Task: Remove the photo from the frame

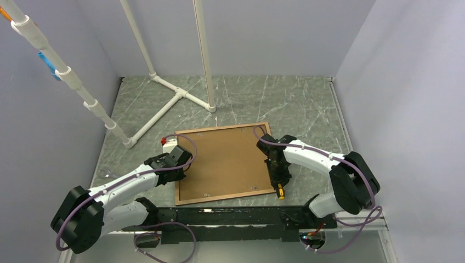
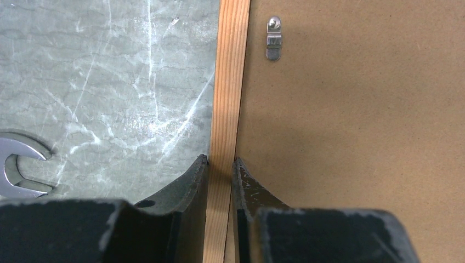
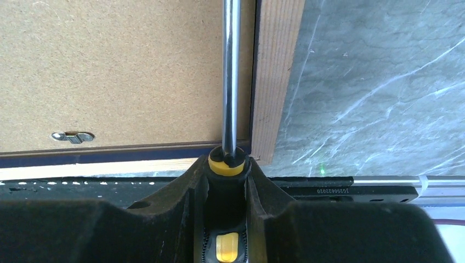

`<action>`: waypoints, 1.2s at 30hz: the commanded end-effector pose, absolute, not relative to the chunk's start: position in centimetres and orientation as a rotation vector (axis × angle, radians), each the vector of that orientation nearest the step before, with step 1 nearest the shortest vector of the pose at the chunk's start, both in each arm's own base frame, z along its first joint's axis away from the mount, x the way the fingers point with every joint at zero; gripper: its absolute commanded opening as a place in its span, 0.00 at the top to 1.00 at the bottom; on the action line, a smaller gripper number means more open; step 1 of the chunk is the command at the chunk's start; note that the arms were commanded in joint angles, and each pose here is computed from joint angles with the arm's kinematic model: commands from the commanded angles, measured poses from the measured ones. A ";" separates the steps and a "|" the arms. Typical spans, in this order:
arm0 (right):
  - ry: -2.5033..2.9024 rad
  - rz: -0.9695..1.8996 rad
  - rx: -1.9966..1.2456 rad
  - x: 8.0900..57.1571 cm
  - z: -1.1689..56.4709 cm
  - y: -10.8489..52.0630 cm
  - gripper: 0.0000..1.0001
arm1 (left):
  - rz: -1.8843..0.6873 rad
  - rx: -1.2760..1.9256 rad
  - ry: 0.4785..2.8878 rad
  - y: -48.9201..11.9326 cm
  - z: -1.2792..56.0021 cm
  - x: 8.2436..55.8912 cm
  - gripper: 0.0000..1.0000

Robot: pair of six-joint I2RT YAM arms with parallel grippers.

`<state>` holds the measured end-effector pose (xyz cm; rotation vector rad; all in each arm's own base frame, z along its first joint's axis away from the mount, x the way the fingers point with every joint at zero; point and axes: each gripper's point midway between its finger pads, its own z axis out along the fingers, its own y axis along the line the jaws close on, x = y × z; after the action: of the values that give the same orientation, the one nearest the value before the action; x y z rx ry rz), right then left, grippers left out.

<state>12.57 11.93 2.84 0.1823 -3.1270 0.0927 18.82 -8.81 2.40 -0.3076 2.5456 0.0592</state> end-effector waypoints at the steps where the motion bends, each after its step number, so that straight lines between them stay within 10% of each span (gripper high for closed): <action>1: -3.295 -0.072 0.213 16.7 3.2 14.9 1.00 | 0.048 -0.297 2.549 -8.9 2.0 18.8 1.00; 9: -3.606 0.082 -0.071 21.5 8.5 11.3 1.00 | 0.054 -0.344 2.547 -8.7 2.2 18.7 0.98; 21: -3.696 0.470 -0.862 28.5 8.8 -0.6 1.00 | -0.021 -0.319 2.547 -10.1 4.5 19.3 0.40; 36: -3.334 0.573 -1.493 27.6 3.1 -9.8 0.90 | -0.561 -0.045 2.361 -14.6 13.9 17.5 0.16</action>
<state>26.42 -9.09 2.68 -1.3889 -3.3123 0.5806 18.70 -12.77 11.50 -0.1820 2.3953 -0.3892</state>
